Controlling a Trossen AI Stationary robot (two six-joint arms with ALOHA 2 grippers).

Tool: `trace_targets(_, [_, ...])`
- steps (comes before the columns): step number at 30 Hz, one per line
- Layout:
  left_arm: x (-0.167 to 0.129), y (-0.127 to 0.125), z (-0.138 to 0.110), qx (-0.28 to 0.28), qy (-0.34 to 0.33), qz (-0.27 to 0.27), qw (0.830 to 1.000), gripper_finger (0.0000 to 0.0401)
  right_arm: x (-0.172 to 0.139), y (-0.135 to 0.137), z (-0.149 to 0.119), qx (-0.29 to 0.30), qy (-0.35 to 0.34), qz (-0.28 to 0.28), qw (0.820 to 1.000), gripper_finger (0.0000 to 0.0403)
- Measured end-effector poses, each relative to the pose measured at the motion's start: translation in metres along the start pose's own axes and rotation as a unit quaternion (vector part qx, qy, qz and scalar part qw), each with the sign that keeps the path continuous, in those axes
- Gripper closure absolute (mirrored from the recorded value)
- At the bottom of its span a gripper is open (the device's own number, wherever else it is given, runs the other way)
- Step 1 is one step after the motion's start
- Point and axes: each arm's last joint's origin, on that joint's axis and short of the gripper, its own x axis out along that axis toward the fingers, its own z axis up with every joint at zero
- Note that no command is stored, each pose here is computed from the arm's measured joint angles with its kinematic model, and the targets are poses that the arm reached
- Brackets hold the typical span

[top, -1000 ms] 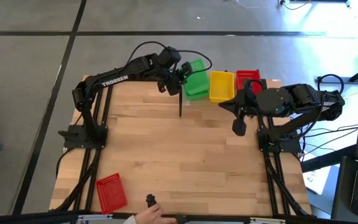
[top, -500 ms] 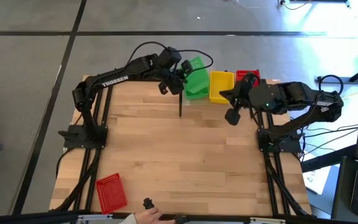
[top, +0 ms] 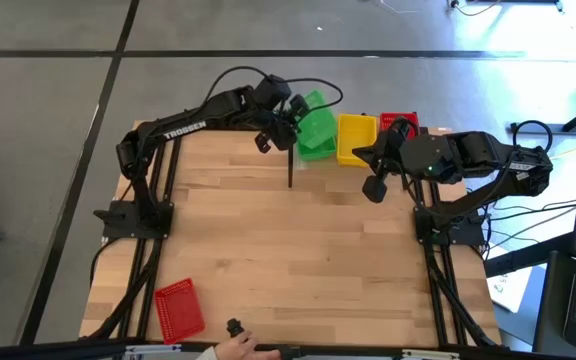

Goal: Stack baskets on shelf by color
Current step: Stack the green bin on the green bins on the shelf

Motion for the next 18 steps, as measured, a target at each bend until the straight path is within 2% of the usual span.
trace_targets(5, [0.000,0.000,0.000,-0.024,0.000,0.000,1.000,0.0386,0.000,0.000,0.000,-0.004,0.000,0.000,1.000,0.0402])
trace_targets(11, [0.000,0.000,0.000,-0.020,0.000,0.000,1.000,0.0384,0.002,0.001,0.000,-0.048,0.002,-0.001,0.999,0.0402])
trace_targets(18, [0.000,0.000,0.001,-0.021,-0.002,0.000,1.000,0.0395,0.024,-0.005,0.001,-0.081,0.029,-0.031,0.996,0.0402])
